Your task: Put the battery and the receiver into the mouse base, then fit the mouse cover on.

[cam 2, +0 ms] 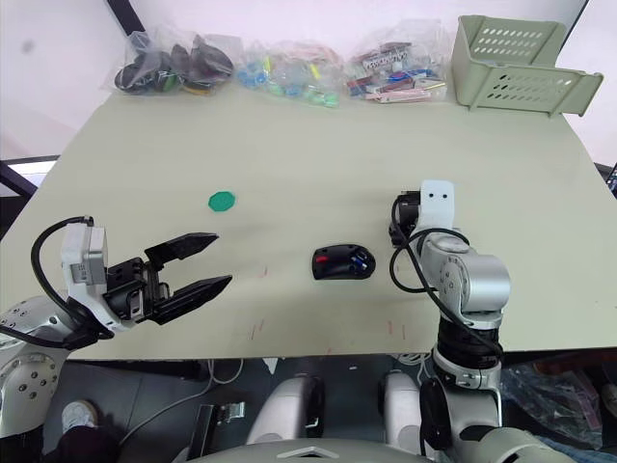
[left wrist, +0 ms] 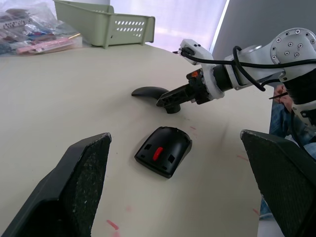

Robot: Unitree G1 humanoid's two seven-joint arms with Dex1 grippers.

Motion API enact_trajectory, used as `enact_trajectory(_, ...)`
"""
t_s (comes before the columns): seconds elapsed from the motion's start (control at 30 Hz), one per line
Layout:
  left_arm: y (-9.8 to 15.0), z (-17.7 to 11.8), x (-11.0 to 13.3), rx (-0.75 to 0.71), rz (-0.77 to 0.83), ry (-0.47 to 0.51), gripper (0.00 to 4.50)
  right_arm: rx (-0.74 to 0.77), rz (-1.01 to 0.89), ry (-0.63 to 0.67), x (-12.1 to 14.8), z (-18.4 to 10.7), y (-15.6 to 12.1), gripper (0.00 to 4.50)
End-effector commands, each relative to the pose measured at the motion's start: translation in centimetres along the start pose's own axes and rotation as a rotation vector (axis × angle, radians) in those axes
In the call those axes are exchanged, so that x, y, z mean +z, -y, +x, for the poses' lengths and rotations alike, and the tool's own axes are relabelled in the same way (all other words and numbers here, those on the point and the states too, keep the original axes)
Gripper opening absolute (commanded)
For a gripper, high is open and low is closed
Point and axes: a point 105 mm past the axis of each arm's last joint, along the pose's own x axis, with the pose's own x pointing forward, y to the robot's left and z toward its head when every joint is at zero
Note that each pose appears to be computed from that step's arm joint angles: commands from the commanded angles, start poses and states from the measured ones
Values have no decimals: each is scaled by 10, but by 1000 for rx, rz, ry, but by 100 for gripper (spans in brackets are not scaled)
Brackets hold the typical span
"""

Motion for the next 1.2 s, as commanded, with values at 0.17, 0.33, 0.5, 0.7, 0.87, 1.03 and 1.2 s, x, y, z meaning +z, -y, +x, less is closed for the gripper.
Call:
enact_trajectory(0.17,1,-2,3,-15,21,2,447,4,-2,63,10,-6,-3,450)
enact_trajectory(0.33,1,-3,2,-17,16,-1,450,-6,-7,73,12,-7,-2,396)
enact_trajectory(0.5,1,-3,0,-19,13,-3,450,-6,-9,73,11,-7,-2,396)
enact_trajectory(0.7,1,-3,-1,-17,13,-4,450,-3,-11,74,11,-7,-3,396)
enact_trajectory(0.87,0,-3,-2,-14,15,-7,450,-3,-11,74,11,-7,-3,396)
enact_trajectory(1.03,0,-3,-2,-14,14,-7,450,-7,-15,75,11,-7,-2,396)
enact_trajectory(1.2,0,-3,-2,-15,14,-7,450,-7,-18,77,12,-7,-2,396)
